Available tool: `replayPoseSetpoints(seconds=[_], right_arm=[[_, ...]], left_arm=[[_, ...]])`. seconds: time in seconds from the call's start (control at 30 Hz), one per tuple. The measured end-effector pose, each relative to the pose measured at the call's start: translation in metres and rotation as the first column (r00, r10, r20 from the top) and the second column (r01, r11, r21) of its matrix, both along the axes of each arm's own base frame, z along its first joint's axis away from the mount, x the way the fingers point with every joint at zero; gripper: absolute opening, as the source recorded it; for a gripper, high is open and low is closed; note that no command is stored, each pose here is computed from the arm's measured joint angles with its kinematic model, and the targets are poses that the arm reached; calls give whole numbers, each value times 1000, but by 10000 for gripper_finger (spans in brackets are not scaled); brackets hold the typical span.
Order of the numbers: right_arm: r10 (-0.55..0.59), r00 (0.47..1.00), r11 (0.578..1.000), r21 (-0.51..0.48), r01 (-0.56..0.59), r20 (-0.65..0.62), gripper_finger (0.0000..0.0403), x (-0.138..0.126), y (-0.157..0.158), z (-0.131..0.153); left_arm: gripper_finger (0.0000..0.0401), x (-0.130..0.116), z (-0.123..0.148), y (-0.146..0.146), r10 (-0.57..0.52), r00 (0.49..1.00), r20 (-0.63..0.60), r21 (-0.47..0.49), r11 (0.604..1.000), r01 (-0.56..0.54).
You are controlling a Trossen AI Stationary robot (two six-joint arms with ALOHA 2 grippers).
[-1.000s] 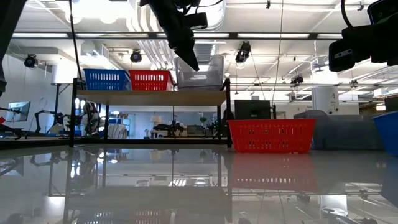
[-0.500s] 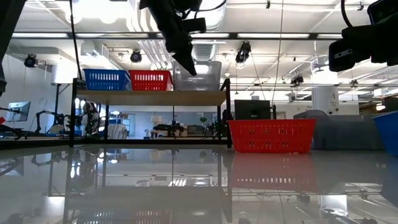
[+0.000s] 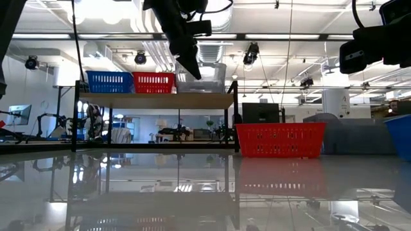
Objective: Stack baskets on shelf by color
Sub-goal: Put the middle black bin on the shelf, then stack the top red bin on top of the red bin on the shelf
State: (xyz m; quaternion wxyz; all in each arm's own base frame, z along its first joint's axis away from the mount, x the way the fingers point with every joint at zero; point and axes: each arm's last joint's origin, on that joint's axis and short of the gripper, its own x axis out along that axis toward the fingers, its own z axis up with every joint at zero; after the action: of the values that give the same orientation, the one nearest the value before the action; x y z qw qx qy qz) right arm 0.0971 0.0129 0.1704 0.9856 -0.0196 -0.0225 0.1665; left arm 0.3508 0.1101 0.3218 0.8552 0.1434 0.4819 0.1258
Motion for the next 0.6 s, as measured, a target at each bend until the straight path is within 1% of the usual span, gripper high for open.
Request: replayPoseSetpoints(seconds=[0.17,0.3,0.47,0.6], right_arm=[[0,1000,1000,0,0,0,9,0,0,0],[0,1000,1000,0,0,0,9,0,0,0],[0,1000,1000,0,0,0,9,0,0,0],[0,1000,1000,0,0,0,9,0,0,0]], left_arm=[[96,0,2,0,-1,1000,8,3,1000,1],[127,0,7,0,-2,1000,25,8,1000,2],[155,0,20,-1,-20,998,57,31,999,18],[167,-1,38,-8,-38,993,112,45,998,33]])
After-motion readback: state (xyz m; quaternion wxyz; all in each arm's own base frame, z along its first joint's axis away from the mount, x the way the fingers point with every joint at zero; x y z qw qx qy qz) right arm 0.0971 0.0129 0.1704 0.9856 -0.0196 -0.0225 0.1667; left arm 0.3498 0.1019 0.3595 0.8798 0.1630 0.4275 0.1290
